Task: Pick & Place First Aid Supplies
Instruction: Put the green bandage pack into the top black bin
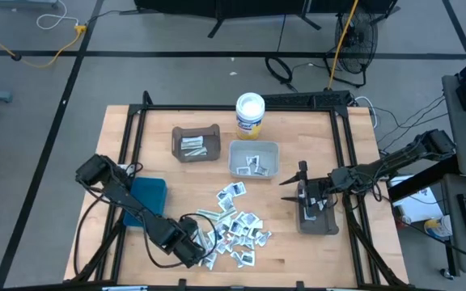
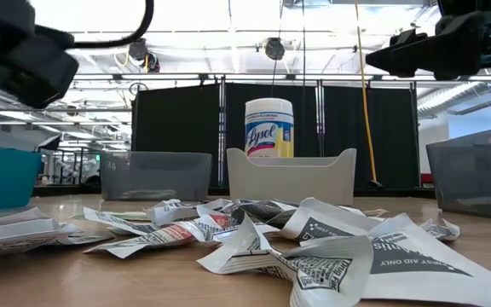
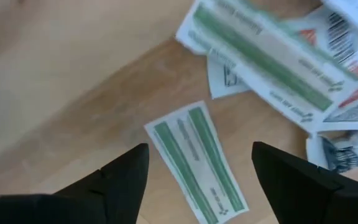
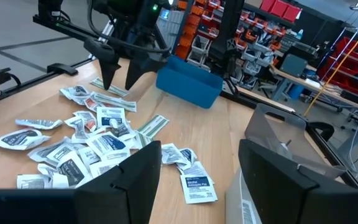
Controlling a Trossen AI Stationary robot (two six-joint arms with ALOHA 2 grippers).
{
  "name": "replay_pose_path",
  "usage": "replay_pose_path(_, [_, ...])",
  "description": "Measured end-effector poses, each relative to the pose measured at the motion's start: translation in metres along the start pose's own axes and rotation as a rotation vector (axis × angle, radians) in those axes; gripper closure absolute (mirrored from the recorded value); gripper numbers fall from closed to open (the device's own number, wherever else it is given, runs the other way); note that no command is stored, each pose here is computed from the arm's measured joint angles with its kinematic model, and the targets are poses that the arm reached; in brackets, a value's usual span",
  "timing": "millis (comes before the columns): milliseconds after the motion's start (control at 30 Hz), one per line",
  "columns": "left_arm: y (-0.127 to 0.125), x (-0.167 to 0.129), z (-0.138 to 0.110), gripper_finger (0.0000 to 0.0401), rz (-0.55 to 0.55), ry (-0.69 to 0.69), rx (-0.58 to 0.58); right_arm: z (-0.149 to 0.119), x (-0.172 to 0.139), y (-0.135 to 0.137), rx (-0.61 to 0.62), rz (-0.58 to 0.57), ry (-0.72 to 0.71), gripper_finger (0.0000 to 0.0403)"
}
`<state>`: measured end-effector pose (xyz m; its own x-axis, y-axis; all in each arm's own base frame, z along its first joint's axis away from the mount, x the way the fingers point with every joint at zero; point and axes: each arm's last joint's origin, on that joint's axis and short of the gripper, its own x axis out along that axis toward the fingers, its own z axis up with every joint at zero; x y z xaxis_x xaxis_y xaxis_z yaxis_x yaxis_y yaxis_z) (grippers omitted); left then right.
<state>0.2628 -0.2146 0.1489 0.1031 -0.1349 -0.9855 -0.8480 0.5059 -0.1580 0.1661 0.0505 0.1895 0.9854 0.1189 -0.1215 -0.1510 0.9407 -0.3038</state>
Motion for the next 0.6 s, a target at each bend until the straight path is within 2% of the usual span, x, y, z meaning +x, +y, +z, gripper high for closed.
replay_pose_path(167, [-0.001,0.013,0.000,0.0107,0.045,0.069,-0.024,0.000,0.000,0.000,-0.001,0.001,0.003,0.0193])
replay_pose_path(367, [-0.001,0.016,0.001,0.0111,0.049,0.067,-0.050,0.000,0.000,0.000,0.002,0.001,0.002,0.0193])
replay_pose_path(600, [0.000,0.017,0.002,0.0172,0.055,0.040,-0.118,0.000,0.000,0.000,0.010,0.001,0.002,0.0193])
